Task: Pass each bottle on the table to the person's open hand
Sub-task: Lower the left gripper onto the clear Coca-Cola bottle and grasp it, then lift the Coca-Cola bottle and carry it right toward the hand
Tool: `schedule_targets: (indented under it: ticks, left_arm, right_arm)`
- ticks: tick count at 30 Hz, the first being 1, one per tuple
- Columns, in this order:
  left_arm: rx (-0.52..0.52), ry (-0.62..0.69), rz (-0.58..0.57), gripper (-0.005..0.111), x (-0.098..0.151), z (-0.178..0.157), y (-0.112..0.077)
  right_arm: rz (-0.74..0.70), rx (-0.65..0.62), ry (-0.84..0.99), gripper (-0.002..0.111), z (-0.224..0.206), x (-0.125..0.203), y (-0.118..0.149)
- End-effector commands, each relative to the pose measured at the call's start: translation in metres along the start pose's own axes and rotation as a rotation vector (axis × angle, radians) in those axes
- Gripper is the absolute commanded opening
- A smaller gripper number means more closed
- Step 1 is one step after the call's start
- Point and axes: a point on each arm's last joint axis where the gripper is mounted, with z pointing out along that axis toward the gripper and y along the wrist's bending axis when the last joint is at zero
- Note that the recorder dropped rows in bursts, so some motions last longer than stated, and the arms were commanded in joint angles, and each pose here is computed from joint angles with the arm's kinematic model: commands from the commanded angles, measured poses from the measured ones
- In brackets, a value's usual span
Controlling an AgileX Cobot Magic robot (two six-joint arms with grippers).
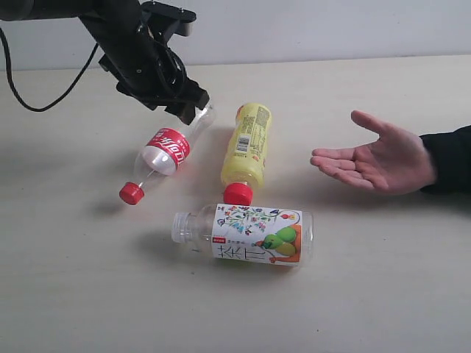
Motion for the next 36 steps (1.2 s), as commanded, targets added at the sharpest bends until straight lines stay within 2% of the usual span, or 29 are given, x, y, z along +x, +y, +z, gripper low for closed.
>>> schedule_targets:
  ticks: [1,8,17,31,33,36]
  left_arm:
    - [-0.013,-0.017,0.013,0.065,-0.003,0.004,0.002]
    - [-0.02,0.004,0.014,0.075,-0.006,0.025,0.004]
    - [-0.02,-0.001,0.014,0.075,-0.012,0.048,0.005]
    - [-0.043,0.092,0.052,0.074,0.002,0.085,0.008]
    - [-0.043,0.092,0.052,0.068,0.002,0.085,0.008]
    - [-0.044,0.085,0.052,0.047,0.001,0.081,0.008]
  right_arm:
    - [0.0,0.005,-0.005,0.0,0.0,0.001,0.0]
    - [0.0,0.005,-0.005,0.0,0.0,0.001,0.0]
    - [0.0,0.005,-0.005,0.0,0.0,0.001,0.0]
    - [0.0,0.005,-0.005,0.0,0.0,0.001,0.0]
    - [0.0,0.005,-0.005,0.0,0.0,0.001,0.0]
    - [0.0,0.005,-0.005,0.0,0.0,0.001,0.0]
